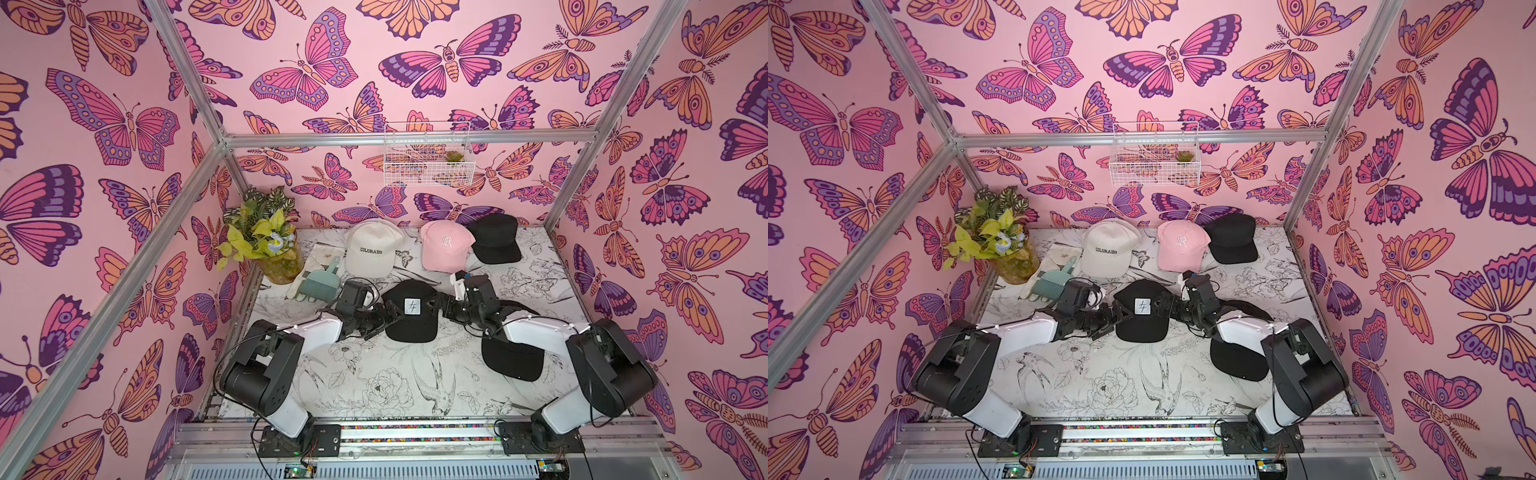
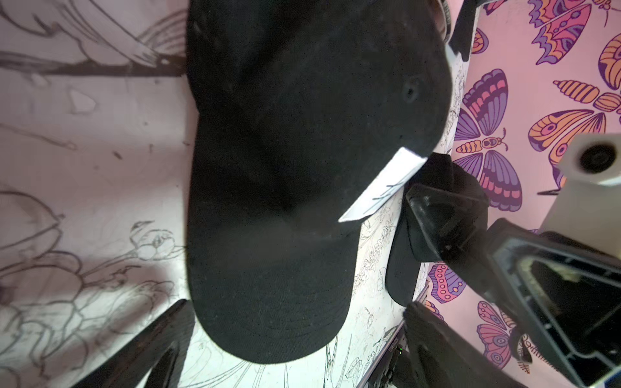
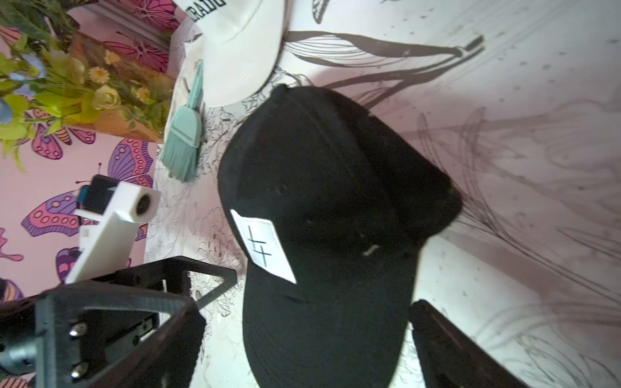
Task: Stack the baseball caps by color
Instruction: Place the baseball cap at the center of the board, then move the baseball cap to the center of the board.
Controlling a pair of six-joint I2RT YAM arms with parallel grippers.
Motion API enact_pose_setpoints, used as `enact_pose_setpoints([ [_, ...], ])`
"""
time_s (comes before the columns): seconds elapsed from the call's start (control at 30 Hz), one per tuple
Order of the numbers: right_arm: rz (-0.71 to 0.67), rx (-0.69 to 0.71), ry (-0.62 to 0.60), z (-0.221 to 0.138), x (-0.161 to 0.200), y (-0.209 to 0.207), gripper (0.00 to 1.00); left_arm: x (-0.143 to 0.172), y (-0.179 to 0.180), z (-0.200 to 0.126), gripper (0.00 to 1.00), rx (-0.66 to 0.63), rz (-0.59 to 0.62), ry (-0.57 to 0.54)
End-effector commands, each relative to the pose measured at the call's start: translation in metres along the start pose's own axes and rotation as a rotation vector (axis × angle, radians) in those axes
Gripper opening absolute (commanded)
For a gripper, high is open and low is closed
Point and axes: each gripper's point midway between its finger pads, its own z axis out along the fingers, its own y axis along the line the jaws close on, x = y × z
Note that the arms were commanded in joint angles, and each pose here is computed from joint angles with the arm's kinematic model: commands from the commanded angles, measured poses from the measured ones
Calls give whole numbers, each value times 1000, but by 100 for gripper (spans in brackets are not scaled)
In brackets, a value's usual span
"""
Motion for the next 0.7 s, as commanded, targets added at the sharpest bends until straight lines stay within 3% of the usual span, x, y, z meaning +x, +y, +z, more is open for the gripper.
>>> enact_pose_setpoints([
  [0.0,-32,-34,-32,-9,-17,9,99,5,6,-3,100,-24,13,-12],
  [0.2,-38,138,-126,-78,-52,-34,99,-10,6,-27,100,-83,39,-145],
  [0.33,-103,499,-192,-151,-66,-83,99,-20,18,-39,100,-153,22,-239],
  [0.43,-98,668,-218,-195,-71,-111,99,-29,24,-44,100,-188,6,-289],
  [0.67,-13,830,-154,-229,-66,-151,99,-38,28,-46,100,-206,-7,-296],
])
